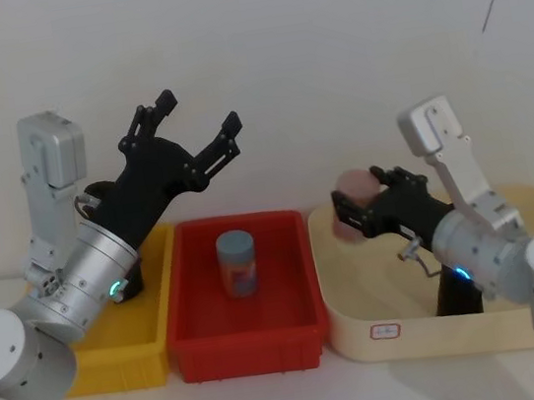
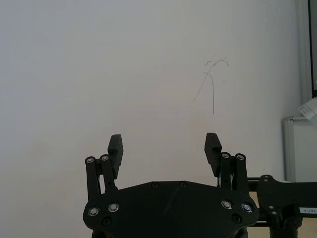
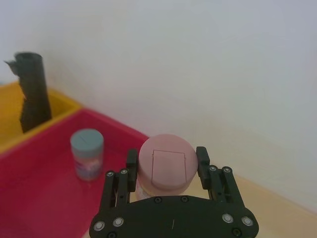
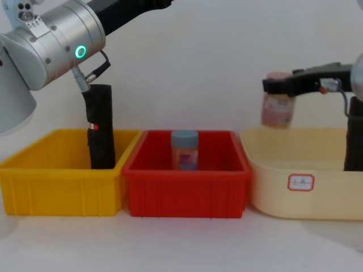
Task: Pick up the garbage bag with the one hand and transfer it to the other hand.
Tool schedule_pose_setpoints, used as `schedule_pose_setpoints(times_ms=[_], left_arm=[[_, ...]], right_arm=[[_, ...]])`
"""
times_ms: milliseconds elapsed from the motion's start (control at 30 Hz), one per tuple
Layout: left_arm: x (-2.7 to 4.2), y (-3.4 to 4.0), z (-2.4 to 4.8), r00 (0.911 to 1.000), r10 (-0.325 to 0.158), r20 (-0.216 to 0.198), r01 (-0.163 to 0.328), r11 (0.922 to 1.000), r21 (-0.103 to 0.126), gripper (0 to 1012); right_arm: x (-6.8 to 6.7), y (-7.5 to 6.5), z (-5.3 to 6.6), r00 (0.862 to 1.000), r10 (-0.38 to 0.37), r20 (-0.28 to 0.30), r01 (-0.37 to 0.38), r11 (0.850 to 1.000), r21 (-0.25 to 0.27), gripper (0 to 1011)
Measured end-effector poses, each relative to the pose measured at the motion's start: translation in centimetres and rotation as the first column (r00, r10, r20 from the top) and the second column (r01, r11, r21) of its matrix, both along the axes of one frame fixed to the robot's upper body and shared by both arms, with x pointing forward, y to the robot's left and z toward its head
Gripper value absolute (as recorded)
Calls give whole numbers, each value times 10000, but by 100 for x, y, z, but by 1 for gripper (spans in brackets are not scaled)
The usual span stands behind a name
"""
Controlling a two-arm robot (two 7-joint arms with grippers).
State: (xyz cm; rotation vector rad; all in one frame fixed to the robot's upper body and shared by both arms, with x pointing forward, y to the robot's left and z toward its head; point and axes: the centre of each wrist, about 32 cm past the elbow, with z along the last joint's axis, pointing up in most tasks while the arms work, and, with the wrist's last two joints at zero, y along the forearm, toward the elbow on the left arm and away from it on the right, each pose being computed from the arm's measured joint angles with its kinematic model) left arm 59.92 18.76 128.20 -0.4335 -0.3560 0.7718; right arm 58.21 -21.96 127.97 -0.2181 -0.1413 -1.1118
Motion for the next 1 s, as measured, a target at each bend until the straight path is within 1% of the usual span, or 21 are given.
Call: schedule_pose_setpoints(times_ms=[133, 200, 233, 333, 400, 533, 833, 1000], left_arm=[[0, 0, 0, 10000, 1, 0, -1, 10000, 0, 1001], [0, 0, 0, 10000, 1, 0, -1, 10000, 0, 1000], [0, 0, 0, 10000, 1, 0, -1, 10000, 0, 1000], [0, 0, 0, 10000, 0, 0, 0, 10000, 0, 1001], [0, 0, 0, 10000, 1, 0, -1, 10000, 0, 1001], [0, 1, 0, 10000, 1, 0, -1, 10000, 0, 1000], [0, 0, 0, 10000, 1, 0, -1, 10000, 1, 1001], [0, 0, 0, 10000, 1, 1, -1, 10000, 1, 1000]], right_arm=[[-18, -66, -52, 9996, -209, -183, 207, 9997, -131, 693], [-28, -101, -89, 9990, -318, -298, 312, 9993, -221, 725], [-31, -109, -101, 9988, -346, -342, 338, 9991, -253, 782], [-40, -134, -137, 9981, -413, -459, 398, 9987, -322, 841], [-49, -151, -161, 9975, -455, -534, 436, 9984, -365, 925], [-71, -181, -182, 9970, -485, -596, 462, 9982, -385, 1001], [-156, -222, -156, 9978, -391, -531, 375, 9988, -308, 1001], [-259, -244, -125, 9989, -119, -443, 114, 9999, -126, 1001]])
